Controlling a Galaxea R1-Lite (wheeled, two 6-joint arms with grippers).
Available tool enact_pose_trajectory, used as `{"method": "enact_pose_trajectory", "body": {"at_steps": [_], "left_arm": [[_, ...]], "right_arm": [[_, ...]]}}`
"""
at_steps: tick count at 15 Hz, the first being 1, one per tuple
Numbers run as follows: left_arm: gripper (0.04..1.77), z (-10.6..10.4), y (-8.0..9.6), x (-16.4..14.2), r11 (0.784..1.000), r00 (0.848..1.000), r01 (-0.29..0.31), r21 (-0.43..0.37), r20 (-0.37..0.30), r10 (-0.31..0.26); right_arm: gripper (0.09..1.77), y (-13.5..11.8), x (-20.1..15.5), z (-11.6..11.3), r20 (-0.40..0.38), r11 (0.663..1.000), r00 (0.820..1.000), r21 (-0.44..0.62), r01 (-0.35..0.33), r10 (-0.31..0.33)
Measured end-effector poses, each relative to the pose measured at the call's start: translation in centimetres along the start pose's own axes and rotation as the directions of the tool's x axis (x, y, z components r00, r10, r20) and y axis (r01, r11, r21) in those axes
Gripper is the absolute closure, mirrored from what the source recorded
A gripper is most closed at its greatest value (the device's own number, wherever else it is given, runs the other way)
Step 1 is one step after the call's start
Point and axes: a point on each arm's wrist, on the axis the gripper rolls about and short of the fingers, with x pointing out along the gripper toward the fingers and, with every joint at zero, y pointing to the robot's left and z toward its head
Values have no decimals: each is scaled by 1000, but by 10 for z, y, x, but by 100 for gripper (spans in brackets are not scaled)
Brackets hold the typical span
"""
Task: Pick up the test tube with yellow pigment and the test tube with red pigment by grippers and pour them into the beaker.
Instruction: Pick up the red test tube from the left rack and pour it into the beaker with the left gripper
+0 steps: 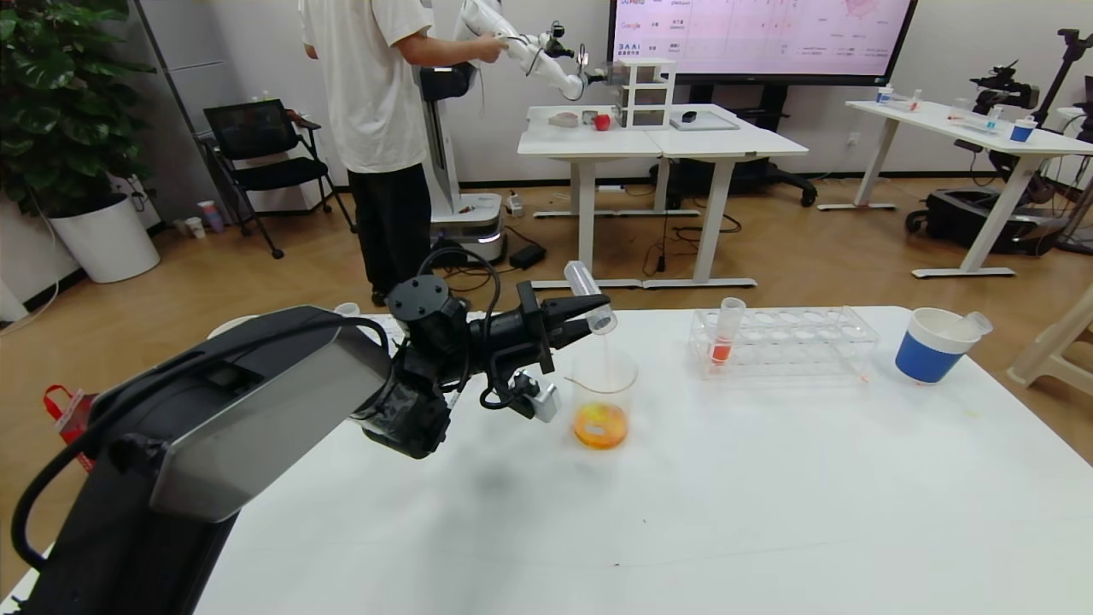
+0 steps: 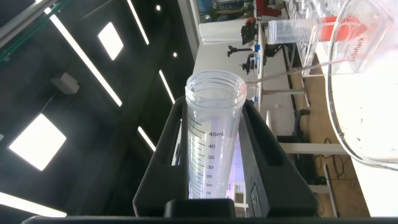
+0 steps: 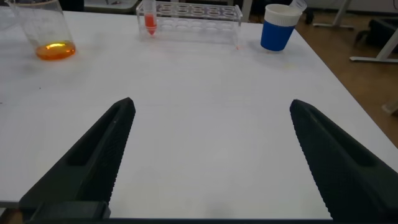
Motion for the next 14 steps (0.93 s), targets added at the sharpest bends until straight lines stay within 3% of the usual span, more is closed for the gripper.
{"method": "enact_pose_trajectory", "body": {"at_steps": [3,5,7,8,9,11,12,13,14], "left_arm": [[131,-1,1,0,1000,1000,-2,-16,-7,2],[131,-1,3,0,996,1000,-10,-85,-31,7],[131,0,10,4,972,989,-72,-225,-142,40],[131,-1,15,5,952,970,-134,-277,-232,69],[131,-1,21,6,926,940,-203,-319,-328,93],[131,-3,37,8,846,845,-375,-380,-515,144],[131,-4,45,8,793,784,-466,-391,-599,166],[131,-5,53,7,722,700,-573,-387,-689,187],[131,-5,60,7,657,626,-657,-370,-753,203]], "right_arm": [[12,0,0,0,0,1000,1000,0,0,0],[12,0,0,0,0,1000,1000,0,0,0],[12,0,0,0,0,1000,1000,0,0,0],[12,0,0,0,0,1000,1000,0,0,0],[12,0,0,0,0,1000,1000,0,0,0],[12,0,0,0,0,1000,1000,0,0,0],[12,0,0,0,0,1000,1000,0,0,0],[12,0,0,0,0,1000,1000,0,0,0],[12,0,0,0,0,1000,1000,0,0,0]]}}
